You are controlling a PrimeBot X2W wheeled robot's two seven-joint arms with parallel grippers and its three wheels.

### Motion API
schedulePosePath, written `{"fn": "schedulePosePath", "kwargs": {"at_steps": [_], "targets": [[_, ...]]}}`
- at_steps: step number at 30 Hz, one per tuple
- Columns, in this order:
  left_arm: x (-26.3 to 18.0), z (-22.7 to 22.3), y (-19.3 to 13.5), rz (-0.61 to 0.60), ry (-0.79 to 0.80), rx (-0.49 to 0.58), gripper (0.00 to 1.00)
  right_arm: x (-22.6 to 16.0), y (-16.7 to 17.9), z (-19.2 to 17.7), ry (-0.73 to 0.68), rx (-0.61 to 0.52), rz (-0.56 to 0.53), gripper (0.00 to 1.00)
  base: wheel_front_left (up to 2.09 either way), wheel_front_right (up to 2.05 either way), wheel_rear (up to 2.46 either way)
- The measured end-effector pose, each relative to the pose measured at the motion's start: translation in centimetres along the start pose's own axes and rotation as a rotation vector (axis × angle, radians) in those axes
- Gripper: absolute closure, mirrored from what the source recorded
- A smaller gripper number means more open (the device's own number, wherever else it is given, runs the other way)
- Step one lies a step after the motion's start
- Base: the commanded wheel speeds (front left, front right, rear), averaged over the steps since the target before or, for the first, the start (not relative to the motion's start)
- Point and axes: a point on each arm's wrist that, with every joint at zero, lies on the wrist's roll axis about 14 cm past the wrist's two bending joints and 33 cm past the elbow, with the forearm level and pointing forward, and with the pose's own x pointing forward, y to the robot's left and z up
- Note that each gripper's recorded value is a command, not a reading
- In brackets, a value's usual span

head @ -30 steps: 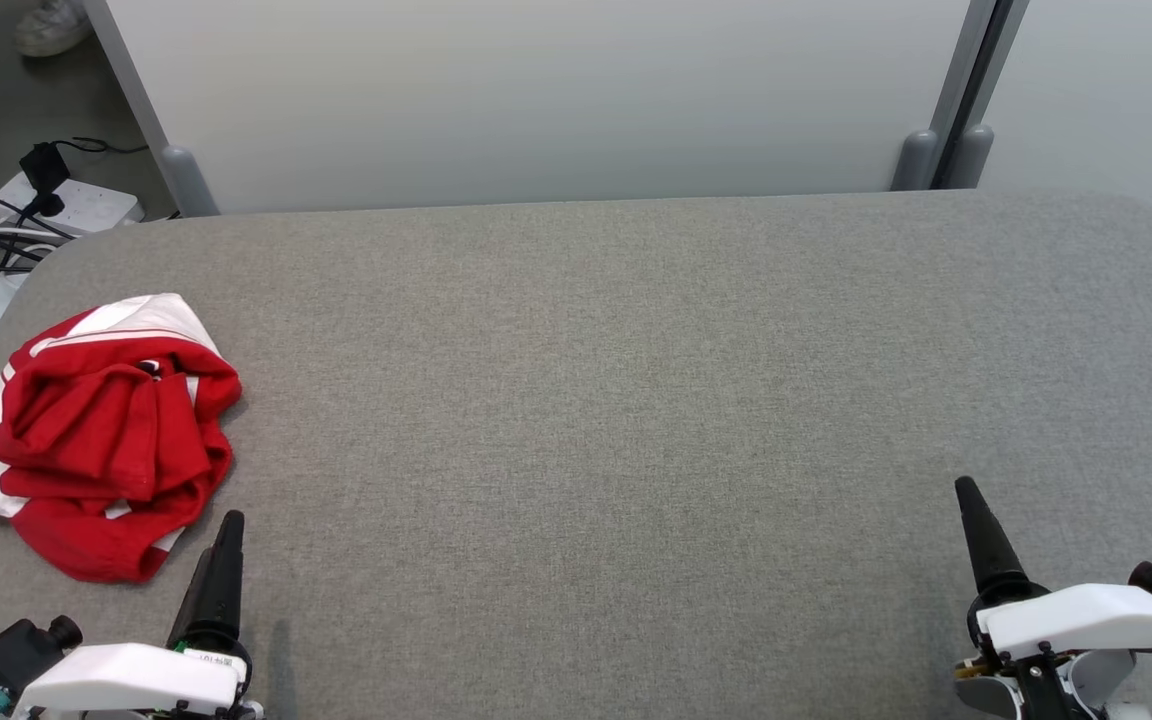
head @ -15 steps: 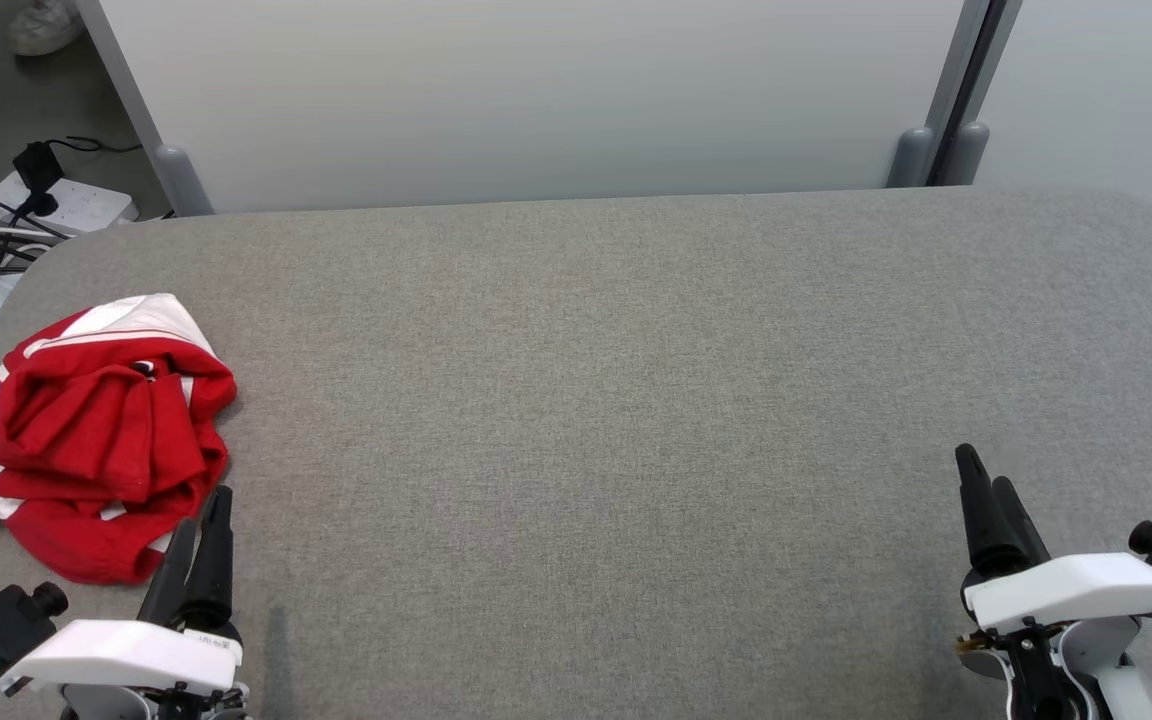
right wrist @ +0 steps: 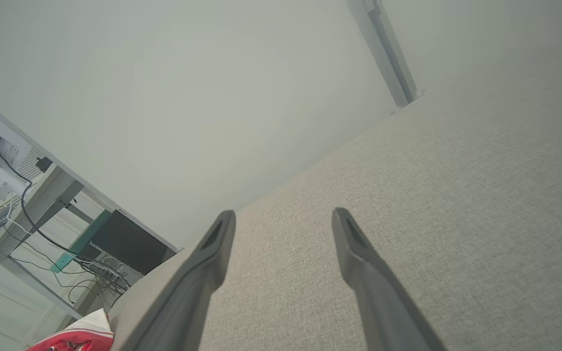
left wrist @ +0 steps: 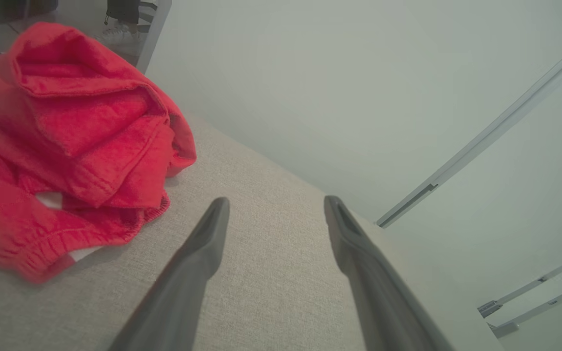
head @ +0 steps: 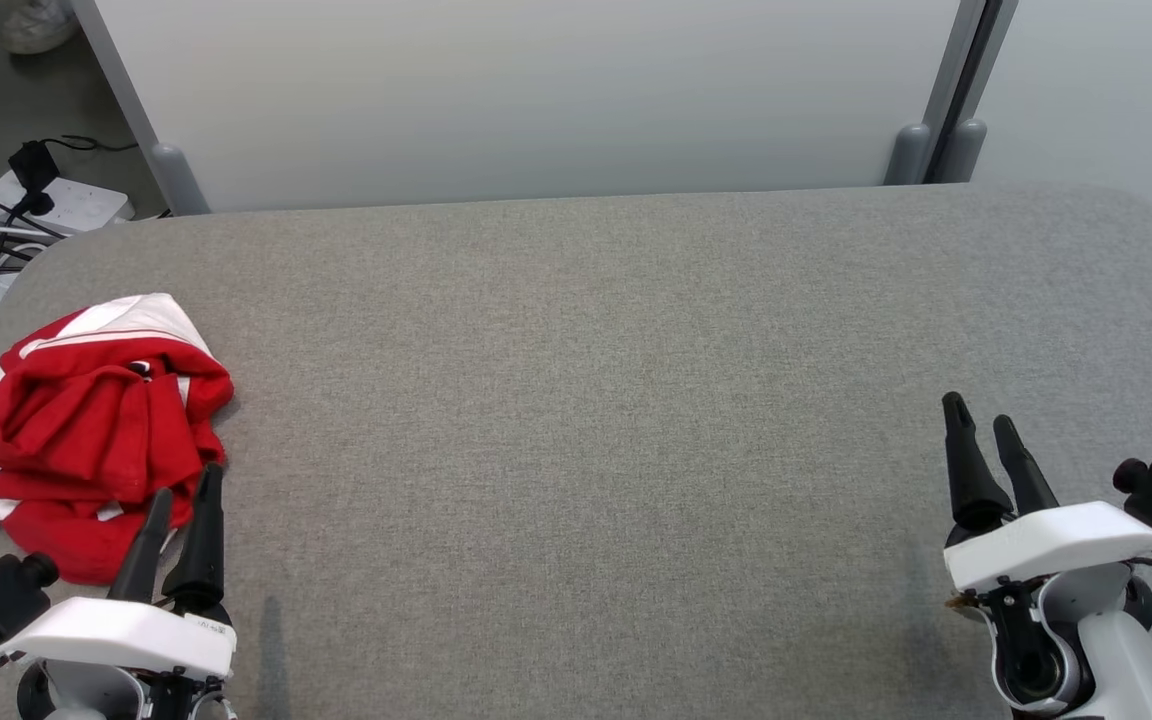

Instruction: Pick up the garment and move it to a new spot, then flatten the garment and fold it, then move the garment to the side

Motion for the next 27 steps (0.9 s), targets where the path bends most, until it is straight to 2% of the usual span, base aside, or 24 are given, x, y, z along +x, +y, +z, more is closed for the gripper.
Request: {"fn": "schedulePosePath", "kwargs": {"at_steps": [17, 27], "targets": [[0.3, 0.8, 0.3, -0.013, -0.020, 0.233, 0.00, 1.3, 2.3, 0.9, -0.035, -0.246, 0.081, 0.00, 0.00, 0.00, 0.00], [1.5, 2.2, -1.0, -0.058, -0.061, 0.391, 0.00, 1.9, 3.4, 2.2, -0.081, -0.380, 0.115, 0.00, 0.00, 0.00, 0.00]]}}
